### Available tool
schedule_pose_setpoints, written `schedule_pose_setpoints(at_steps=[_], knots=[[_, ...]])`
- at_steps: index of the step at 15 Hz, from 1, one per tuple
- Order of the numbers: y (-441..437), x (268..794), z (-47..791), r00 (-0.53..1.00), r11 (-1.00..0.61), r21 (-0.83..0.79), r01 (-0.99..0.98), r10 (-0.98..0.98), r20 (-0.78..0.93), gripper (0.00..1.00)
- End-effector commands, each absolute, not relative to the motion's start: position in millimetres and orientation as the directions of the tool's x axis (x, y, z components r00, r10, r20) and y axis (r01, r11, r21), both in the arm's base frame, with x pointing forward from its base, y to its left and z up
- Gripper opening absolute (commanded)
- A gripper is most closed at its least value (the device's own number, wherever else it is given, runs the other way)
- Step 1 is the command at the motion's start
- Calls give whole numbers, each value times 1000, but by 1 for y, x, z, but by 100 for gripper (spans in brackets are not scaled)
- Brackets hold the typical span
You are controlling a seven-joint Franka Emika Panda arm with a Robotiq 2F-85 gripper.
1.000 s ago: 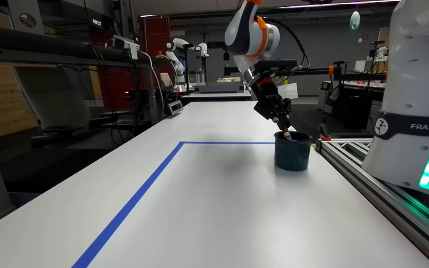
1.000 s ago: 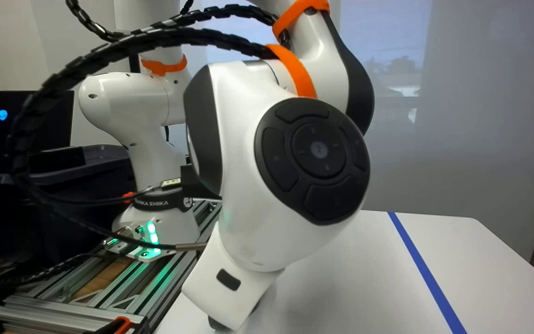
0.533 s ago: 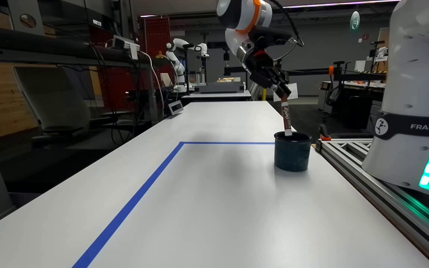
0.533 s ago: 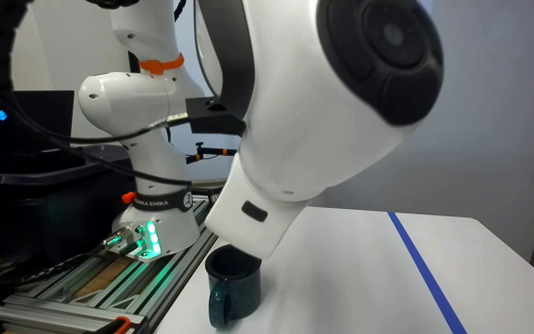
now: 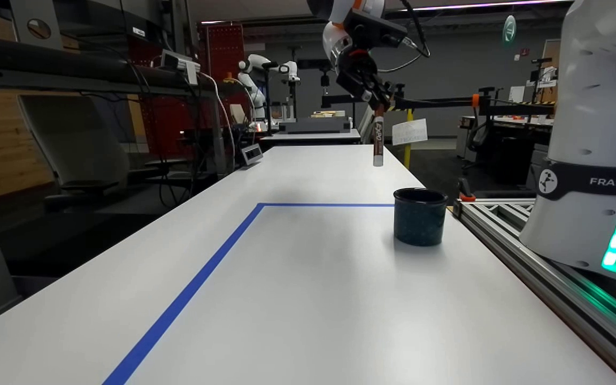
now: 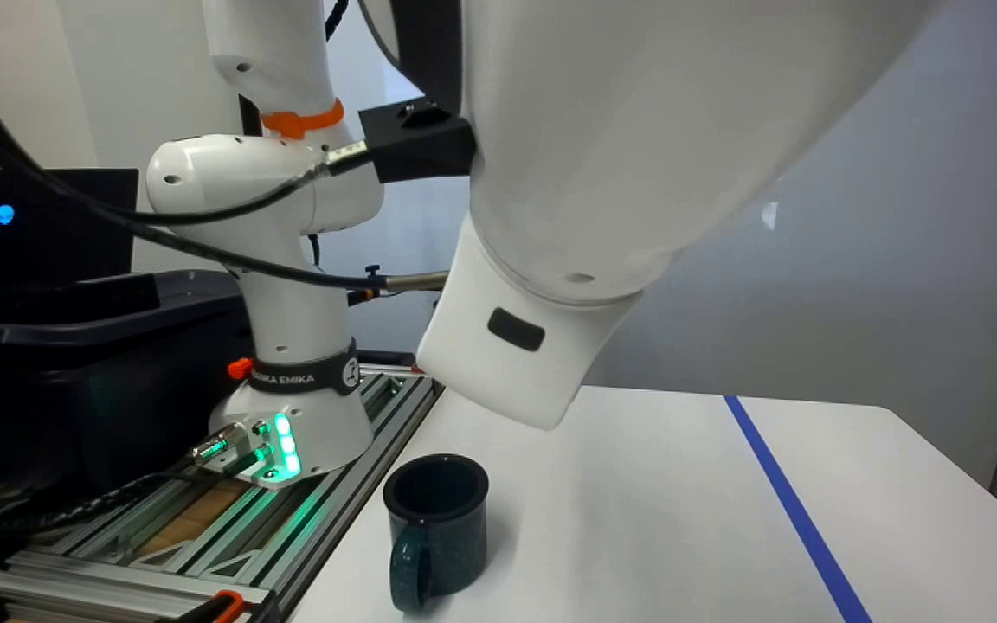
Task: Remove the red marker from the mug.
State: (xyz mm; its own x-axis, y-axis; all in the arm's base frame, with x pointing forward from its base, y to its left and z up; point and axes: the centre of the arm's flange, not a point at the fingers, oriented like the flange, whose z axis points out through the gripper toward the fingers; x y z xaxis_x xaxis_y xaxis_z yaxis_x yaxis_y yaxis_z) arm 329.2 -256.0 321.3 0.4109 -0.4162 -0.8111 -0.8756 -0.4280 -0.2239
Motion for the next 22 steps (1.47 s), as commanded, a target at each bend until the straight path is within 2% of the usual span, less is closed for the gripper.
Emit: schedule_pose_setpoints(at_steps=[1, 7, 13, 22], knots=[[-258, 342, 291, 430, -406, -265, -875, -396, -812, 5], [-249, 368, 230, 454, -434, -266, -861, -416, -788, 5], [-254, 379, 173, 402, -437, -202, -876, -433, -807, 5], [-288, 396, 135, 354, -449, -94, -889, -542, -763, 5]])
